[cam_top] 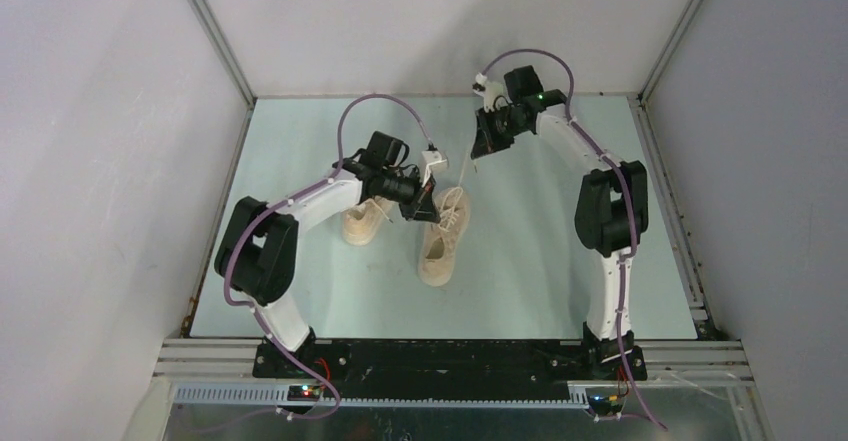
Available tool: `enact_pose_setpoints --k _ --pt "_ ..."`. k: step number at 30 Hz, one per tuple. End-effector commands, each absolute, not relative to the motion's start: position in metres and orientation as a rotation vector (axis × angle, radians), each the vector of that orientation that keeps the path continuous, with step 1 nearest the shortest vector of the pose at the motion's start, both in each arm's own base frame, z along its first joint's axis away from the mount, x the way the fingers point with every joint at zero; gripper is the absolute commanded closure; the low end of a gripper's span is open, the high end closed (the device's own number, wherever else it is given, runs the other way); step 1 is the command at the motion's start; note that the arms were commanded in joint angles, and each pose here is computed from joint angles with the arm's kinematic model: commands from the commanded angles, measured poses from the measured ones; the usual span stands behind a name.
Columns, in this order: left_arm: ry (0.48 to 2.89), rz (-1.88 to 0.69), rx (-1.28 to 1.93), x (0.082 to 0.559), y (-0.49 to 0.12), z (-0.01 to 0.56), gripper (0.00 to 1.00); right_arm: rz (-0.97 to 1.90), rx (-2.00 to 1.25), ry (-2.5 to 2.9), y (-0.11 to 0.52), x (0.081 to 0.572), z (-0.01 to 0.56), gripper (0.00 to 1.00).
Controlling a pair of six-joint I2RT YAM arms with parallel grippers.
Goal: Tie the shoes
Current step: Wrap the shoelace around the shoelace.
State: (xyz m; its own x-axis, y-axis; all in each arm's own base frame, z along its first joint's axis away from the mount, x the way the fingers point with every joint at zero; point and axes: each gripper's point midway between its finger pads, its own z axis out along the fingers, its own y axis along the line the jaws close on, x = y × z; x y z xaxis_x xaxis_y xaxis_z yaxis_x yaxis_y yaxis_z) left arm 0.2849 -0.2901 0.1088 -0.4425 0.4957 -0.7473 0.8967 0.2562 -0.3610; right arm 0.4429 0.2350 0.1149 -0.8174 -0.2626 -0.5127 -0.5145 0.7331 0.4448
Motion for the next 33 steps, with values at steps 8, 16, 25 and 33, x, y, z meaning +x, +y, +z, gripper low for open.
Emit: enact_pose_setpoints --k 8,16,25,33 --pt "1.931 -1.302 1.266 0.275 -0.304 0.130 1.00 0.980 -0.965 2.202 0.299 0.361 0.219 1.00" --pt "2.036 -1.374 1.128 0.279 -0.308 0.117 1.00 1.067 -1.065 2.192 0.299 0.303 0.217 1.00" --pt "2.096 -1.359 1.052 0.287 -0.302 0.113 1.00 1.116 -1.195 2.177 0.300 0.242 0.201 1.00" --pt "2.130 -0.998 1.064 0.304 -0.272 0.112 1.00 1.070 -1.184 2.154 0.294 0.243 0.207 1.00"
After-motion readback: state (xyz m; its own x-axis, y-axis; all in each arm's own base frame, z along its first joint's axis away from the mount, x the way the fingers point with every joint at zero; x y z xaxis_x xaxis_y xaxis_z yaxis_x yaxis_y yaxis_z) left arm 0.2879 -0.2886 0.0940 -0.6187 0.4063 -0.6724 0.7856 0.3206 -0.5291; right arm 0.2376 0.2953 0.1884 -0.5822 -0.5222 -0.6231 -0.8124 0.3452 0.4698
